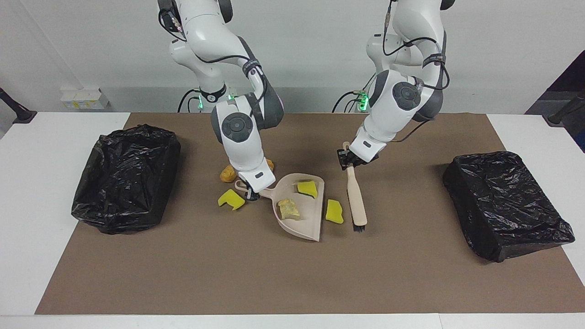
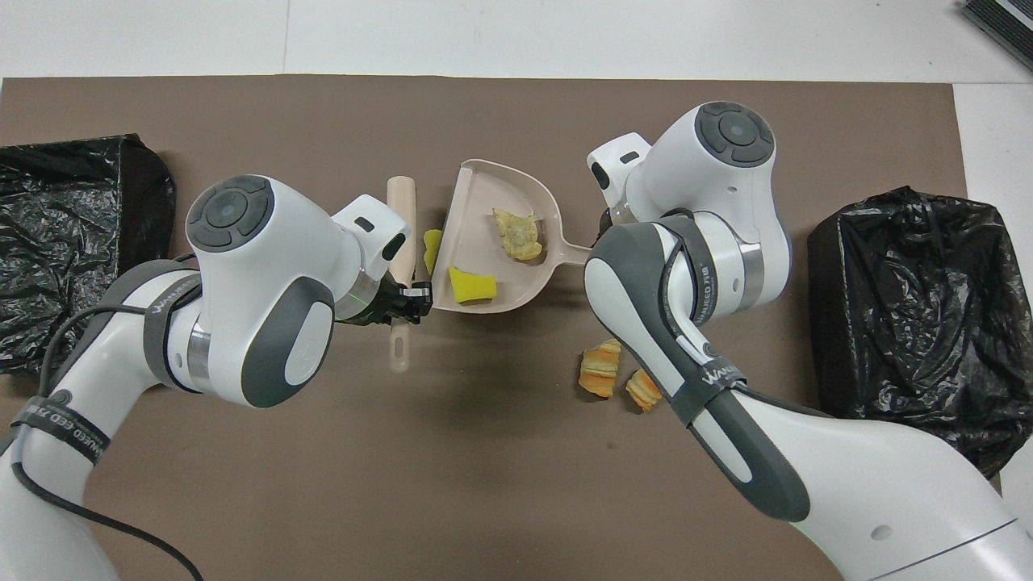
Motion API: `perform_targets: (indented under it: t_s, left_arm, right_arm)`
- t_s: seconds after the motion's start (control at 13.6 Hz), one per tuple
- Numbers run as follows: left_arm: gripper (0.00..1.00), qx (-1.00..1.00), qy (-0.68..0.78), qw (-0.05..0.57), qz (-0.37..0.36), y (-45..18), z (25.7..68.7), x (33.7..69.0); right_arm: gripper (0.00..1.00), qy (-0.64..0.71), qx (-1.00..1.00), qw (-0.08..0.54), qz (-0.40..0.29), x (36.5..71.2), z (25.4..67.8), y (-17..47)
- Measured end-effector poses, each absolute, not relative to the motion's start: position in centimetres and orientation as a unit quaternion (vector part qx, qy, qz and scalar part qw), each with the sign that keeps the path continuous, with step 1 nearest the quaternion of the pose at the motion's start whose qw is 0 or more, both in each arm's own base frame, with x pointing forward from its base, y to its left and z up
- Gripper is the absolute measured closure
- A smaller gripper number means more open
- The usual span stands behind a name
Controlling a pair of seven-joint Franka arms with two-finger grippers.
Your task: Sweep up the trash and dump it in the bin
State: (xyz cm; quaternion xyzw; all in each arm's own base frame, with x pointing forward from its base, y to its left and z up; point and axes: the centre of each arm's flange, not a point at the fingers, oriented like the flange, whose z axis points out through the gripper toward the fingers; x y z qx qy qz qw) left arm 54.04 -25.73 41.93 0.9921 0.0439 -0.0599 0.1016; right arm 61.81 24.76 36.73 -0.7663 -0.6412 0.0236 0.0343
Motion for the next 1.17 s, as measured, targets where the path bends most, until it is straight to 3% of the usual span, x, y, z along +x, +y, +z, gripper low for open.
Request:
perform_targets:
  t_s: [0.22,0.51,0.95,1.17]
  left_arm:
    - [0.74,0.992,0.062,0.099,-0.056,-24.2,39.0,54.4]
    - [0.74,0.992,0.048,0.087,-0.076,-25.9,34.4,52.2]
    - [0.74,0.99,-0.004,0.104,-0.09,-33.8,35.1,47.4]
    - [0.74,0.991,0.014,0.105,-0.086,-32.0,35.3,48.7]
  right_arm:
    - [0.68,-0.646,-0.763,0.031,0.022,61.3,36.1,25.3]
    - [0.68,-0.647,-0.762,0.029,0.018,61.0,35.7,26.0]
    - [0.68,-0.647,-0.762,0.029,0.018,61.0,35.7,26.0]
    - [0.68,-0.646,-0.762,0.029,0.018,61.0,35.7,26.0]
